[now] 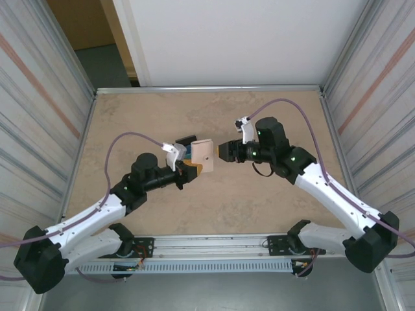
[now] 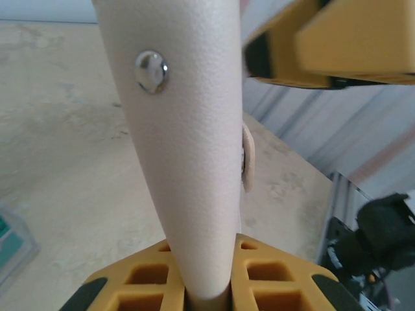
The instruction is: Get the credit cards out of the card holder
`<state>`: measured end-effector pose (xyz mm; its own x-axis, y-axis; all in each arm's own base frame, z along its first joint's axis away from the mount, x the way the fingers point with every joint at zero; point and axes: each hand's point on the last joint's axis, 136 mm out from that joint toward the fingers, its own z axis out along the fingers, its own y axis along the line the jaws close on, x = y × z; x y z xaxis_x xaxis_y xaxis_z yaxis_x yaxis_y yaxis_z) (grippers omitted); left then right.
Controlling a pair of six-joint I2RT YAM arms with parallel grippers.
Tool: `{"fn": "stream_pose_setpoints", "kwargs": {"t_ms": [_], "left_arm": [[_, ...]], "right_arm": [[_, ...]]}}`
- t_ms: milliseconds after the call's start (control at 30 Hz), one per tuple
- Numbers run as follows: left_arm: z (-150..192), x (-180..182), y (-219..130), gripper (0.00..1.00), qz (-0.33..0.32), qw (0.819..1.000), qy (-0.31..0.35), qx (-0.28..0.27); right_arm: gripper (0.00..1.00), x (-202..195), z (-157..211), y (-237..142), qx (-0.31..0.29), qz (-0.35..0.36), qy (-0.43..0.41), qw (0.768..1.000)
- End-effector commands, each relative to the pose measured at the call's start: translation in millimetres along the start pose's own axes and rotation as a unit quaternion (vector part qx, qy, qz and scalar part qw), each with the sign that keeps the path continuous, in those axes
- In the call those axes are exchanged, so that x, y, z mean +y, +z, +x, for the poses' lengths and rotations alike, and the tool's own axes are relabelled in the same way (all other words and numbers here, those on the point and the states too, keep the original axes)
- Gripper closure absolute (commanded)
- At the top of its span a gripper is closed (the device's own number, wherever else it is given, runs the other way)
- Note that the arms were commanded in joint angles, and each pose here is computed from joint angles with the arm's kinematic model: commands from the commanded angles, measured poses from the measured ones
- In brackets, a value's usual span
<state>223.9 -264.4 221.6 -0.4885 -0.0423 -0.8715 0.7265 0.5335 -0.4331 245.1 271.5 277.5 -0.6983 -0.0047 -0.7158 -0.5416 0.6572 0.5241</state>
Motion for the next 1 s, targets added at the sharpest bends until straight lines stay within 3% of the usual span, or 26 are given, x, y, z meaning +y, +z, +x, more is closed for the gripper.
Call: {"fn": "stream_pose_setpoints", "kwargs": {"t_ms": [0, 200, 567, 967], "left_arm": [[-20, 1, -2, 1.0, -0.015, 0.999, -0.002, -0.046], [-26, 4, -1, 1.0, -0.027, 0.998, 0.0, -0.052], [-28, 6, 0, 1.0, -0.034, 0.998, -0.005, -0.051], [-29, 5, 3, 1.0, -0.031, 0.998, -0.01, -0.049]], "right_arm": [[0.56, -7, -9, -5, -0.04, 0.074, -0.001, 0.996], [0.62, 9, -6, 6, -0.036, 0.091, -0.019, 0.995], [0.63, 26, -3, 32, -0.012, 0.108, -0.052, 0.993], [0.55, 28, 4, 53, 0.011, 0.106, -0.053, 0.993]]}}
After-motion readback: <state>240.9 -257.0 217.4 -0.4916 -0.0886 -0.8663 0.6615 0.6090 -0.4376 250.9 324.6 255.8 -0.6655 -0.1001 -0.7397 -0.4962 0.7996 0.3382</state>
